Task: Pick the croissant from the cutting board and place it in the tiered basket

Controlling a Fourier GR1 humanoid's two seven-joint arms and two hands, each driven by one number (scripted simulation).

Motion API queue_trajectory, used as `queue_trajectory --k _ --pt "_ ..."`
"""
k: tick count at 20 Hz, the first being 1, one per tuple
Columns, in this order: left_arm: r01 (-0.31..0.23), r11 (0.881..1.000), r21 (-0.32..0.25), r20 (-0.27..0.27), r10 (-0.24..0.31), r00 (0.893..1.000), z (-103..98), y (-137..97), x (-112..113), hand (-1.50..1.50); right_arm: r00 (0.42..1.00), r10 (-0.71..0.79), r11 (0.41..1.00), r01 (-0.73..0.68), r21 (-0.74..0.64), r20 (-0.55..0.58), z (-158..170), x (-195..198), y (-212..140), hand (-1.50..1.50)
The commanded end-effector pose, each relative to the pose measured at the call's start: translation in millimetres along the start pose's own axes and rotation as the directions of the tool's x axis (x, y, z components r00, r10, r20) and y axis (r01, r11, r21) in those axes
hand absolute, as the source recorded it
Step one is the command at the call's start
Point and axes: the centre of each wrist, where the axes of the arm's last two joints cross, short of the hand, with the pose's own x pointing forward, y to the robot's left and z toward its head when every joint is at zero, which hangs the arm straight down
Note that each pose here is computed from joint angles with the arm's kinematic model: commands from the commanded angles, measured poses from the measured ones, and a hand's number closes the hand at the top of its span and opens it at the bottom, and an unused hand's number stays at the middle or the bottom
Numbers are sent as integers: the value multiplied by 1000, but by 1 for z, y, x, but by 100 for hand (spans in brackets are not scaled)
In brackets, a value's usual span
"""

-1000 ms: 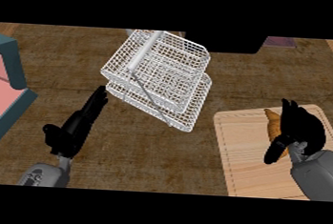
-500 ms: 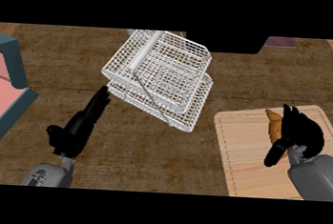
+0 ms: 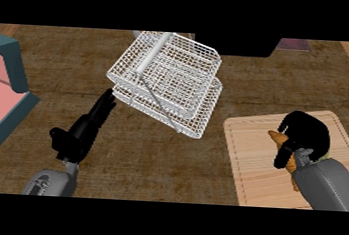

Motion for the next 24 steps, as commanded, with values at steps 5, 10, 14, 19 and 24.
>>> queue_trajectory --k 5,10,14,19,24 --pt "10 1000 -7 4 -10 1000 12 1 2 0 998 -48 999 48 -8 39 39 -26 7 150" --pt "-1 1000 30 -21 2 1000 6 -2 6 0 988 -125 992 124 12 88 103 -59 15 150" --pt "14 1000 2 -15 -14 1000 9 1 -5 0 990 -111 990 117 -77 82 119 -79 3 150" --pt "-11 1000 14 4 11 1000 10 -3 5 0 888 -405 890 437 -131 216 151 -66 -29 150" --pt "-10 1000 -4 -5 10 1000 4 -10 8 0 740 -532 736 645 -205 412 182 -52 -74 150"
